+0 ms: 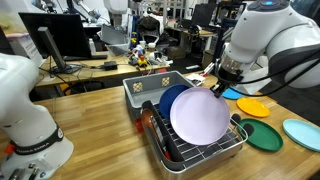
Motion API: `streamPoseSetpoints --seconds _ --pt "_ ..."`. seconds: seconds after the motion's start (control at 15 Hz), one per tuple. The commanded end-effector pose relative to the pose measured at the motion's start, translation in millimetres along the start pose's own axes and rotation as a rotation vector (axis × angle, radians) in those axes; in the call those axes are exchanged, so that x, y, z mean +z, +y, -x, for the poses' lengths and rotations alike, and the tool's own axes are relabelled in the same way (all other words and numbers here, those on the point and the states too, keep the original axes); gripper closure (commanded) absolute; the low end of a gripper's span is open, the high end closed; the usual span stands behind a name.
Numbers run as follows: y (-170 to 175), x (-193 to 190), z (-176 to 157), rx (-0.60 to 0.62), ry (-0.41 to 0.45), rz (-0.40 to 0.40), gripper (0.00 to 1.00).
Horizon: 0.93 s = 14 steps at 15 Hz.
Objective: Remove the white plate from the dish rack and put it on the right side of the table
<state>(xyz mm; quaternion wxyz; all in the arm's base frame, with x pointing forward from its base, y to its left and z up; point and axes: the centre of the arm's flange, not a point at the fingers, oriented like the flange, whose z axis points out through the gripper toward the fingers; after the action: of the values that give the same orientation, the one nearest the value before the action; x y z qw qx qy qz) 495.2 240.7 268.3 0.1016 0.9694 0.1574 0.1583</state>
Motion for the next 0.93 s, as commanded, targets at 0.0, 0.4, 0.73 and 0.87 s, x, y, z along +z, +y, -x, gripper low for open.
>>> streamPoseSetpoints --seconds 0.0,0.4,0.73,0.87 --pt "0.7 -11.1 8.4 -0.010 0.044 0.015 0.99" --pt "-0.8 -27.6 10.6 -0.039 0.103 0.054 0.99" --pt "2.0 -62.2 10.1 -0.030 0.166 0.033 0.99" --pt "9.5 -73.4 10.5 -0.008 0.183 0.038 0.99"
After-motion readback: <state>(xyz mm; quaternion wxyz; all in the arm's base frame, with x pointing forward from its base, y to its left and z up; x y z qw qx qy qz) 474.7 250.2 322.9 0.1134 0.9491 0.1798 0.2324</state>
